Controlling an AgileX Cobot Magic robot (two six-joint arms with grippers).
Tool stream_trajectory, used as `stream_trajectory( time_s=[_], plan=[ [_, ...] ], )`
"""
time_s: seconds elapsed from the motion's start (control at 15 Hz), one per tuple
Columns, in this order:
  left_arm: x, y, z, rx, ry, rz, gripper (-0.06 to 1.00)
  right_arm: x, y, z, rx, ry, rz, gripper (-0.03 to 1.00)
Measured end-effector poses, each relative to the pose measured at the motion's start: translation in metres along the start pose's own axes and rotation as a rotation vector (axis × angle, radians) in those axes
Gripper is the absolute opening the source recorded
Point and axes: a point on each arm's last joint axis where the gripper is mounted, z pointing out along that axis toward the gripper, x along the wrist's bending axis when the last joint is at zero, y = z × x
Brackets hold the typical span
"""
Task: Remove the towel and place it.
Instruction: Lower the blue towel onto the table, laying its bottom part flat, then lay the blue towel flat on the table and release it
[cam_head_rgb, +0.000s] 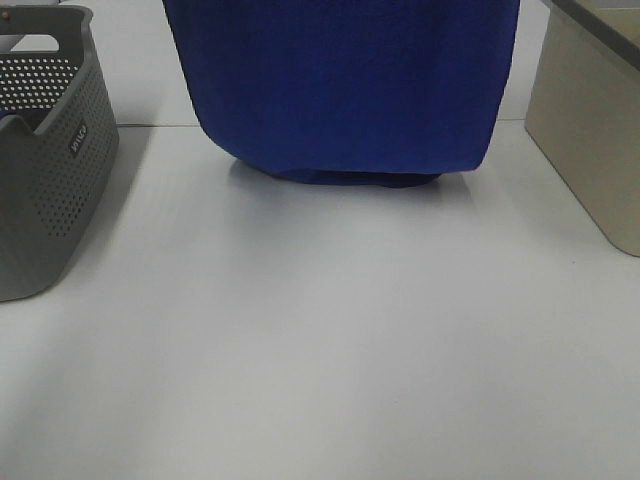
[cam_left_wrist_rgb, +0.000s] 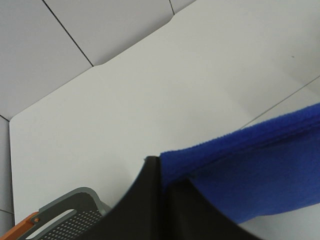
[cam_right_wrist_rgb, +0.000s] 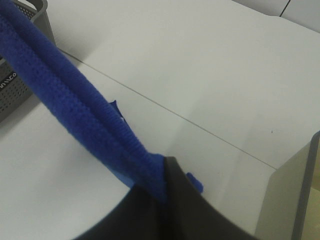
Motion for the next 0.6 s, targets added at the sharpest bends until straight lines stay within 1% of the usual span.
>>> stream_trajectory(
  time_s=[0.2, 0.27, 0.33, 0.4, 0.6],
  plan=[
    [-0.001, 0.004, -0.016, -0.028, -0.050, -0.037, 0.00, 0.003, 0.000, -0.014, -0.014, -0.002, 0.043, 0.02],
    [-0.002, 0.002, -0.021, -0.019, -0.063, -0.058, 0.00, 0.006, -0.002, -0.020, -0.020, 0.014, 0.059, 0.02],
    [-0.006, -0.010, -0.027, 0.045, -0.096, -0.087, 0.00, 0.013, -0.012, -0.027, -0.002, 0.054, 0.080, 0.02],
    [-0.008, -0.015, -0.027, 0.069, -0.112, -0.089, 0.00, 0.015, -0.017, -0.027, 0.012, 0.062, 0.086, 0.02],
    [-0.025, -0.052, -0.019, 0.230, -0.205, -0.100, 0.00, 0.020, -0.048, -0.019, 0.125, 0.086, 0.118, 0.02]
  ],
)
